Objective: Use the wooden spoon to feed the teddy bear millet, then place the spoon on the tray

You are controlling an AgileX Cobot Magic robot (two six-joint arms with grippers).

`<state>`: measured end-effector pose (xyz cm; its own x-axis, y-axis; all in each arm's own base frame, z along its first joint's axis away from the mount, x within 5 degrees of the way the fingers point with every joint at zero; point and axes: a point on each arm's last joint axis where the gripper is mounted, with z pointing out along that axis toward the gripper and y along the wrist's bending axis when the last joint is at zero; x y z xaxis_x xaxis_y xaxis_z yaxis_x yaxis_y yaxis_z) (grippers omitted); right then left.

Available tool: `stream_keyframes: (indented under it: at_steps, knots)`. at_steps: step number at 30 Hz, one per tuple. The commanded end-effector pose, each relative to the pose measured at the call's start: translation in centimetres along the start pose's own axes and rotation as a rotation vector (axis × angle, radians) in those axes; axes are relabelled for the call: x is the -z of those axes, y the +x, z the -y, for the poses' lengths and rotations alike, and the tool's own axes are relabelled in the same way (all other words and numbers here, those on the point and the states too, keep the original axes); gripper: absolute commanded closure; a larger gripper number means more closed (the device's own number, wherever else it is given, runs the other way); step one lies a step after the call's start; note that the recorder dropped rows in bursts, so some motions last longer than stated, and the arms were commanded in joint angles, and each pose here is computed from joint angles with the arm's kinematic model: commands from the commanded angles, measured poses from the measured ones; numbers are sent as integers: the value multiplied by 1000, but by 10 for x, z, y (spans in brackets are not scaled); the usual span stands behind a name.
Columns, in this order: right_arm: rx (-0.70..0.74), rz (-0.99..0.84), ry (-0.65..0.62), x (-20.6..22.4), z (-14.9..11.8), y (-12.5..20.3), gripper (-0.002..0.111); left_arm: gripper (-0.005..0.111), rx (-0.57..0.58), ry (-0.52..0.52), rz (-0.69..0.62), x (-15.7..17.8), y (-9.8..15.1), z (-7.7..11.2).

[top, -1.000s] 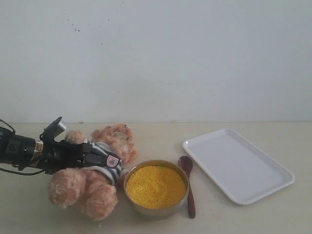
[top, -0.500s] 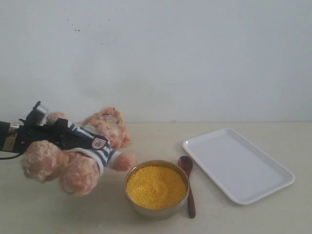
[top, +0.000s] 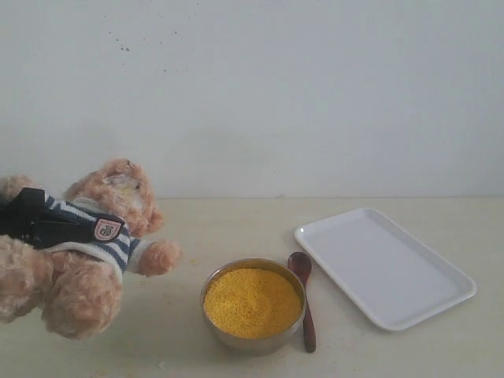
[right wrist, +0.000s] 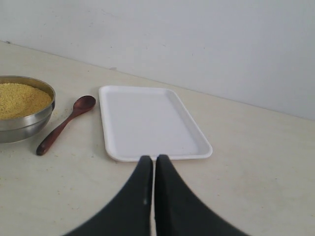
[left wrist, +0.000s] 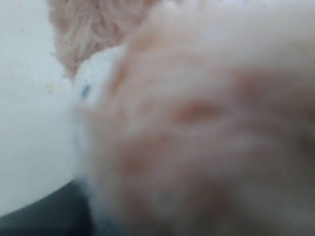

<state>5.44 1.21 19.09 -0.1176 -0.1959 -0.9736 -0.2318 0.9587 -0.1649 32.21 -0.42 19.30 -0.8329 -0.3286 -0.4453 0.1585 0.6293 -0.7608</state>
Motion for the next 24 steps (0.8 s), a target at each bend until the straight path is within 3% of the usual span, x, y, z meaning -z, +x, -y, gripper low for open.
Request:
stream_keyframes:
  at_steps: [1, 6, 14, 18, 24]
  knots:
    - [1, 16, 3, 0, 0, -1, 107, 103, 58, 83, 78, 3, -1, 11]
    - [1, 16, 3, 0, 0, -1, 107, 103, 67, 188, 52, 3, 2, 21]
    - [15, 27, 9, 0, 1, -2, 107, 103, 112, 209, 72, -9, 19, 24]
    - [4, 141, 33, 1, 3, -13, 107, 103, 83, 244, 108, -14, 20, 31]
    - [-2, 347, 76, 6, 7, -31, 107, 103, 142, 302, 161, -20, 17, 39]
